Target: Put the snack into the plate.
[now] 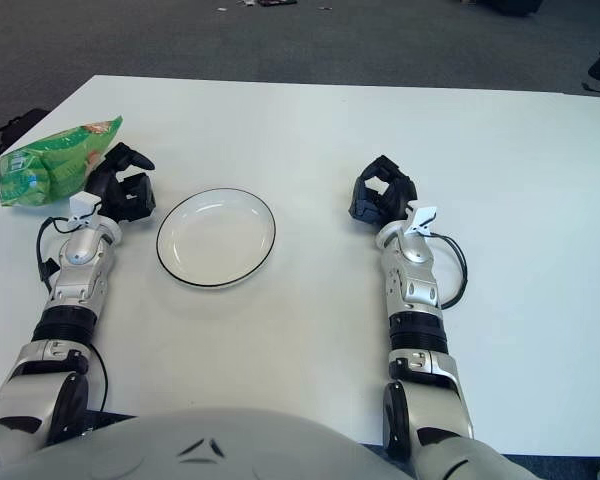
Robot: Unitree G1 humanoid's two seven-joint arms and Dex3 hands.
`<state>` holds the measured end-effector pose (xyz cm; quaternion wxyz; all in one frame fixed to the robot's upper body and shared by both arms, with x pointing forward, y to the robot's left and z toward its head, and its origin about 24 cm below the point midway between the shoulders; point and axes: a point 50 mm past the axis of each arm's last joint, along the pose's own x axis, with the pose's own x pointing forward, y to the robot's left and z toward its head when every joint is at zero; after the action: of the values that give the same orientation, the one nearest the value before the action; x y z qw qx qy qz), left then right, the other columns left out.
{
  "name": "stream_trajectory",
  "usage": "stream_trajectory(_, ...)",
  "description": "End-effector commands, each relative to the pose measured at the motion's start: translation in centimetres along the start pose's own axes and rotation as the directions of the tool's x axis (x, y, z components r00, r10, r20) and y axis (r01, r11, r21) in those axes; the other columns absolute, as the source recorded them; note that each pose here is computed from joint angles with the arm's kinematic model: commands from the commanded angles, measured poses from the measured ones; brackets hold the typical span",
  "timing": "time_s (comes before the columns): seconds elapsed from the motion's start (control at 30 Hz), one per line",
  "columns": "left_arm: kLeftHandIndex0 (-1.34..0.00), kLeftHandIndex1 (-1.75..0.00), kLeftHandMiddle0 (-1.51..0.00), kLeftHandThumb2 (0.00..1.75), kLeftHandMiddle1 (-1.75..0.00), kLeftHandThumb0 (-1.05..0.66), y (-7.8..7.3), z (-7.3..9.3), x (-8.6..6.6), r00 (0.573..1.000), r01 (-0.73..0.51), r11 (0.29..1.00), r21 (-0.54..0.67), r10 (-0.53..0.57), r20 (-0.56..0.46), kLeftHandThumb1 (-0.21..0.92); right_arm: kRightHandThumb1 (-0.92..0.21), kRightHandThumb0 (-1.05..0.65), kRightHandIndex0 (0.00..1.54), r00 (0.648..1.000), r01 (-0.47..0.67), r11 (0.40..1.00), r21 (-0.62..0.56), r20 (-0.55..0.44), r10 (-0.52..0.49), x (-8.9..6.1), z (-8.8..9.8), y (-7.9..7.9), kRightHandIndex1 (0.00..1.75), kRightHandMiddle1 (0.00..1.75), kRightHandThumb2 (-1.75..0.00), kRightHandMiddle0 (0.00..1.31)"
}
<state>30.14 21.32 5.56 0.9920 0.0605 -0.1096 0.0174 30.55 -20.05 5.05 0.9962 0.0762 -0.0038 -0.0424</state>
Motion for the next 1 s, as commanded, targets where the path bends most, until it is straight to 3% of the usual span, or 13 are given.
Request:
stream_trajectory(0.0,-0.47,-1.75,-1.1,1.08,-1.75,-0.42,-0.8,-3.1,-2.8,0.991,-0.016,0.999,-0.045,0.01,-0.132,0.5,-0.27,-0.5,1.3,0.984,0.029,0.998,0.047,-0.177,-0.02,-1.9,-3.9,0.0,1.75,1.75,-1.37,0.65)
stream_trajectory(0.53,-0.48,-1.75,-1.11,1.1,-1.75,-0.43,-0.4,-3.0,-3.0,0.996,-0.001,1.0,0.017,0.003,-0.092,0.49,-0.28,-0.49,1.28,0.981,0.011,1.0,0.027,-0.193,-0.006,-2.2,-3.9,0.5,1.75,1.75,-1.36,0.64)
stream_trajectory(0.7,-0.46,-1.75,-1.07,1.06,-1.75,-0.42,-0.1,-2.7,-3.1,0.999,-0.007,0.996,0.084,0.01,-0.031,0.52,-0.28,-0.49,1.28,0.98,0.008,1.0,0.027,-0.199,-0.002,-2.3,-4.0,0.6,1.75,1.75,-1.36,0.64)
stream_trajectory(0.8,-0.44,-1.75,-1.04,1.03,-1.75,-0.41,0.4,-2.1,-3.0,0.999,-0.042,0.988,0.152,0.039,0.022,0.54,-0.27,-0.49,1.28,0.979,0.007,1.0,0.021,-0.202,-0.002,-2.4,-4.0,0.7,1.75,1.75,-1.37,0.65)
stream_trajectory(0.97,-0.42,-1.75,-1.01,1.0,-1.75,-0.41,1.4,0.7,-2.2,0.977,-0.154,0.934,0.322,0.096,0.189,0.57,-0.27,-0.49,1.27,0.979,0.004,1.0,0.019,-0.205,0.0,-2.5,-3.9,0.8,1.75,1.75,-1.37,0.65)
